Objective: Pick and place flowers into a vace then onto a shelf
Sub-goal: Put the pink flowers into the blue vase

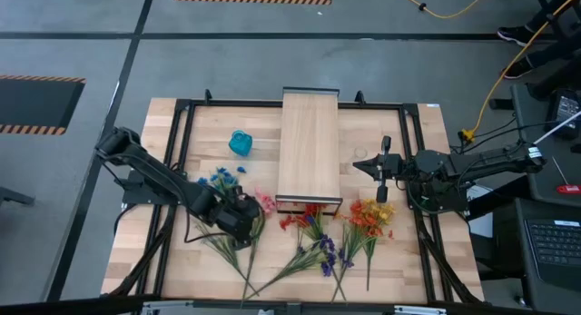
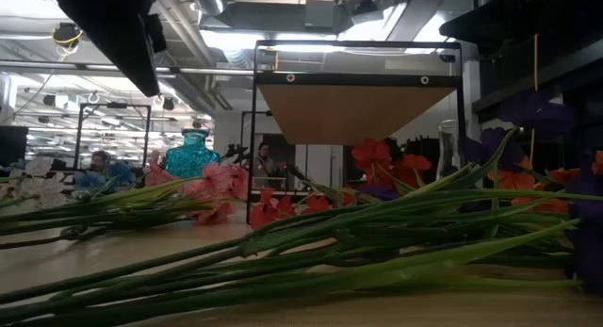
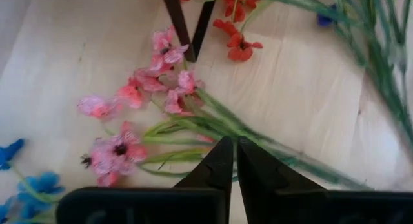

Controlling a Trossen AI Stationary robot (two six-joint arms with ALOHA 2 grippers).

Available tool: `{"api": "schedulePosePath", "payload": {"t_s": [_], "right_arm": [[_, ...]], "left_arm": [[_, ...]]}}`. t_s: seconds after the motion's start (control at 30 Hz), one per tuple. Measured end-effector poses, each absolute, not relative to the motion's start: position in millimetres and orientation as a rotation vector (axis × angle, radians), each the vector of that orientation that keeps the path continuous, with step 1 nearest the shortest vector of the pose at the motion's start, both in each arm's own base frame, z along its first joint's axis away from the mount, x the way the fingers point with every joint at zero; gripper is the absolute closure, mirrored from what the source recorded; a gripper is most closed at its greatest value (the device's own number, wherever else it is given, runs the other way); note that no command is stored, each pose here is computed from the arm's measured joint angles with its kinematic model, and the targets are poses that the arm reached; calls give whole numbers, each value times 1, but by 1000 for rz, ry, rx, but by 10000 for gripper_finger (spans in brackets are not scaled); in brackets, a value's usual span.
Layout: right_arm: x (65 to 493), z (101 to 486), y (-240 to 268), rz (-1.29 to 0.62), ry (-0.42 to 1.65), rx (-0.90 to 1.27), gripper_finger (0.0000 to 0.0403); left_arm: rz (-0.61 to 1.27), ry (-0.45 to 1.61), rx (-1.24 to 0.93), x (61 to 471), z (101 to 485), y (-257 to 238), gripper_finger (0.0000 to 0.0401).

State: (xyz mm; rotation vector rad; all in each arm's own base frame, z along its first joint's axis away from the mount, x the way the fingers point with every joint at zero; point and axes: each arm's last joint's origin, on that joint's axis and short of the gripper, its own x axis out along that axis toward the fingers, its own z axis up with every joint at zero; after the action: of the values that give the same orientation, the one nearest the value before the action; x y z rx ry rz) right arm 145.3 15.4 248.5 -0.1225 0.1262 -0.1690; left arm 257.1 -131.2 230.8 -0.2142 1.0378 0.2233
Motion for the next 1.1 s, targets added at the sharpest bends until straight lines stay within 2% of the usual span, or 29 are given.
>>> {"api": "schedulePosePath", "payload": {"t_s": [0.3,0.6,0.77,1.1], "right_arm": [[145,249,15,-167,124,-146,395],[145,249,15,-168,124,-148,395],[145,249,15,-168,125,-148,395],[145,249,15,-168,125,-148,395]], "left_arm": [[395,1033,-494,262,221,-134,302],[442,1055,-574,272,201,-140,226],[435,1130,-634,280,184,-145,214],[492,1194,-580,285,157,-148,214]]}}
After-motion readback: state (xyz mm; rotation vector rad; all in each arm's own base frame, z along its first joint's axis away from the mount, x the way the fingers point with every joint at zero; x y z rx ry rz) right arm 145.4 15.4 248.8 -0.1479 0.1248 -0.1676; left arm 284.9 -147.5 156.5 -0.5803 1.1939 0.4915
